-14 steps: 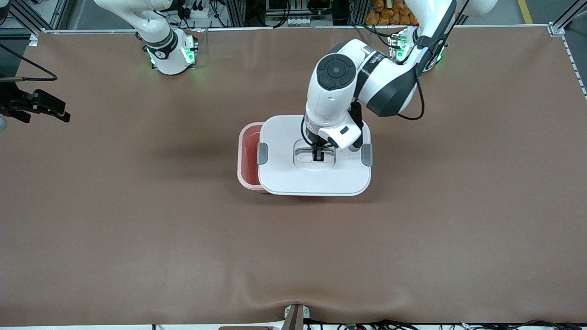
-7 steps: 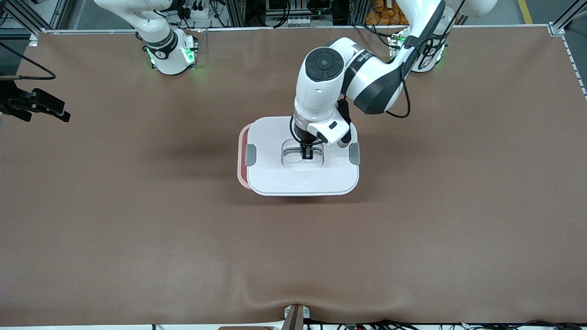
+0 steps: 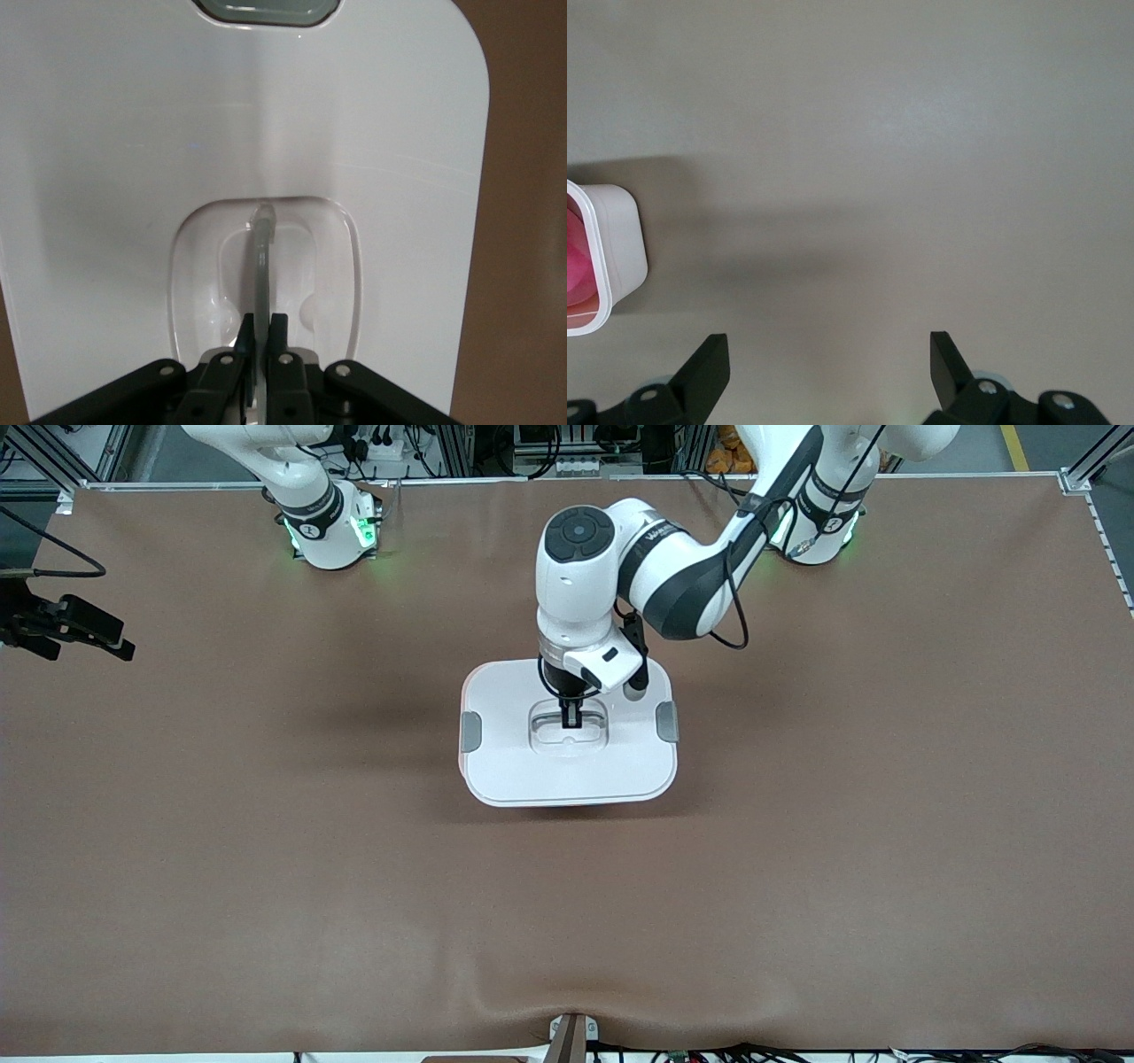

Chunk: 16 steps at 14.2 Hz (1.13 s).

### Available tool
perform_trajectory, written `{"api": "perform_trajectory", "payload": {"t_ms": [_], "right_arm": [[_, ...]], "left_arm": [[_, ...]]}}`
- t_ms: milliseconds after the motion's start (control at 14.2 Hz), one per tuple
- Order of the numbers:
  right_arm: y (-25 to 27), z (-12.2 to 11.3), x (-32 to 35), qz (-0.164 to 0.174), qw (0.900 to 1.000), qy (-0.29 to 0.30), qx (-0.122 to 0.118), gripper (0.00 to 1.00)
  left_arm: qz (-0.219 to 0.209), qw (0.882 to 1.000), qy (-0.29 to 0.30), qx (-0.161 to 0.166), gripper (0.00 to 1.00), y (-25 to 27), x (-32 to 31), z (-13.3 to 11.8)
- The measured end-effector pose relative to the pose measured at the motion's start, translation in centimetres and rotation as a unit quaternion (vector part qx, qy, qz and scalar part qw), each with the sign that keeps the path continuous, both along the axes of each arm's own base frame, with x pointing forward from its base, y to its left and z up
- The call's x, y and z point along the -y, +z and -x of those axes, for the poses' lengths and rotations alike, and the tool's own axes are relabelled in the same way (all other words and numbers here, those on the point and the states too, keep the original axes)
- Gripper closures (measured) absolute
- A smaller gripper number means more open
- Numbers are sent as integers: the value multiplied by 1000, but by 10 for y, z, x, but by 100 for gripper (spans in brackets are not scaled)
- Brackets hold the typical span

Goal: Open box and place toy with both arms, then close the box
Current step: 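Carry the lid over the box with the left gripper and lower it, then press the lid down onto the box with the left gripper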

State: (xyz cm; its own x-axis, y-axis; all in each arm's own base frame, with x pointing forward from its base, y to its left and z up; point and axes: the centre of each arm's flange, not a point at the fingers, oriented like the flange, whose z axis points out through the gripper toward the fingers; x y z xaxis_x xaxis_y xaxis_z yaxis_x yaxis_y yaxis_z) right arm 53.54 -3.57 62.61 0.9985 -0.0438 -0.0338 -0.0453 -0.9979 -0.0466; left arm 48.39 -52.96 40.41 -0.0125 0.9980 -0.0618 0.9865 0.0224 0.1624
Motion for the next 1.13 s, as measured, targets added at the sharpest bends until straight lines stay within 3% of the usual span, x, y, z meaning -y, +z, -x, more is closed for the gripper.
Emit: {"api": "perform_trajectory", "payload": {"t_ms": [706, 1129], "right_arm": [[3, 0, 5, -1, 1000, -5, 5, 0], [5, 0, 5, -1, 1000, -5, 7, 0]], "left_arm": [[22, 999, 17, 16, 93, -5, 21, 19], [-2, 999, 20, 25, 93, -31, 21, 33]]}}
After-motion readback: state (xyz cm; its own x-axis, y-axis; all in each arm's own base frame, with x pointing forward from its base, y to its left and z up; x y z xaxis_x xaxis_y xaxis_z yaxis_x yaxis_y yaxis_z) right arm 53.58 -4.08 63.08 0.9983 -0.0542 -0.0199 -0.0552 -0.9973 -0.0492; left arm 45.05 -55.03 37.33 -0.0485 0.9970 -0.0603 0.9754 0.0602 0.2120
